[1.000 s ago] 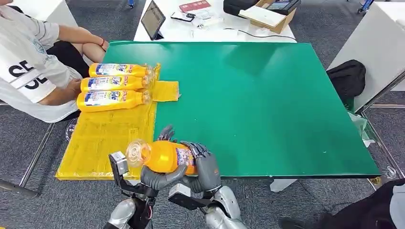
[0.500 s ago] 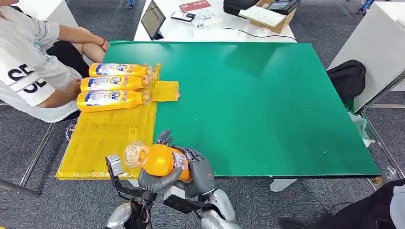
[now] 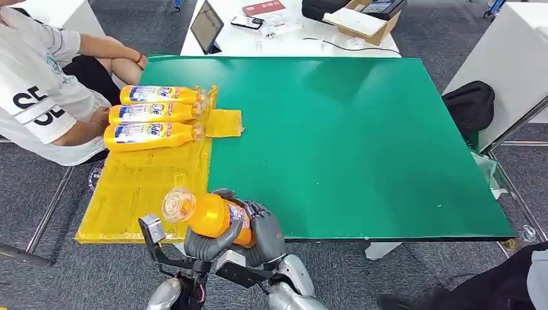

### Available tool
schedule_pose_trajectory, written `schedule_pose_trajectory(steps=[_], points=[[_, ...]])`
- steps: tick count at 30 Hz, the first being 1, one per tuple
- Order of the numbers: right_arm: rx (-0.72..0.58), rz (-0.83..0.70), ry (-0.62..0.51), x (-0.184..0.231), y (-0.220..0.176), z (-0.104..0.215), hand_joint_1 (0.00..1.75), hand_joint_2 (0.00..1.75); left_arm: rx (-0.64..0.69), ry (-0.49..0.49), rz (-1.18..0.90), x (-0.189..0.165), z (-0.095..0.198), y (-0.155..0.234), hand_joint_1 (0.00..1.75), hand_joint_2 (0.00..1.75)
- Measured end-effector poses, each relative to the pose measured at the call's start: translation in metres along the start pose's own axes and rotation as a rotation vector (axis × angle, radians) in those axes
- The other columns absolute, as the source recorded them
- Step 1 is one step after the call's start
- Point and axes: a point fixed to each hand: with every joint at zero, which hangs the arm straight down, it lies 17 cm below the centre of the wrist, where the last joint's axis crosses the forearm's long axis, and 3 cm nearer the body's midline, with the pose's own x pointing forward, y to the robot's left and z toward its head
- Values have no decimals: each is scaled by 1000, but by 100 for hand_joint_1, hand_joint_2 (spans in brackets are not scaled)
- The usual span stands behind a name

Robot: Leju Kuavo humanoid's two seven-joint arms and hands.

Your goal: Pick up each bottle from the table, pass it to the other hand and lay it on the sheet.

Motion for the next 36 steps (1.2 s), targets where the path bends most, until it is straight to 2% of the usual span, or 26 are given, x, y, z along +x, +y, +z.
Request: schedule_pose_trajectory(steps=[20, 21, 22, 23, 24, 31, 36], points=[[22, -16, -1, 4, 6, -3, 175, 175, 55, -39, -31, 6, -3, 5, 175, 175], [24, -16, -2, 4, 6, -3, 124, 175, 56, -40, -32, 6, -3, 5, 175, 175], [25, -18, -2, 4, 6, -4, 0, 175, 57, -41, -32, 7, -3, 5, 175, 175], [26, -18, -2, 4, 6, -3, 0, 175, 58, -41, -32, 7, -3, 5, 175, 175], [30, -23, -1, 4, 8, -3, 0, 0, 62, -44, -34, 8, -3, 5, 175, 175], [97, -111, 36, 3, 25, 3, 0, 0, 136, -93, -107, 20, -9, 24, 175, 175], [95, -157, 57, 2, 24, 6, 0, 0, 236, -216, -286, 55, -19, 51, 175, 175]])
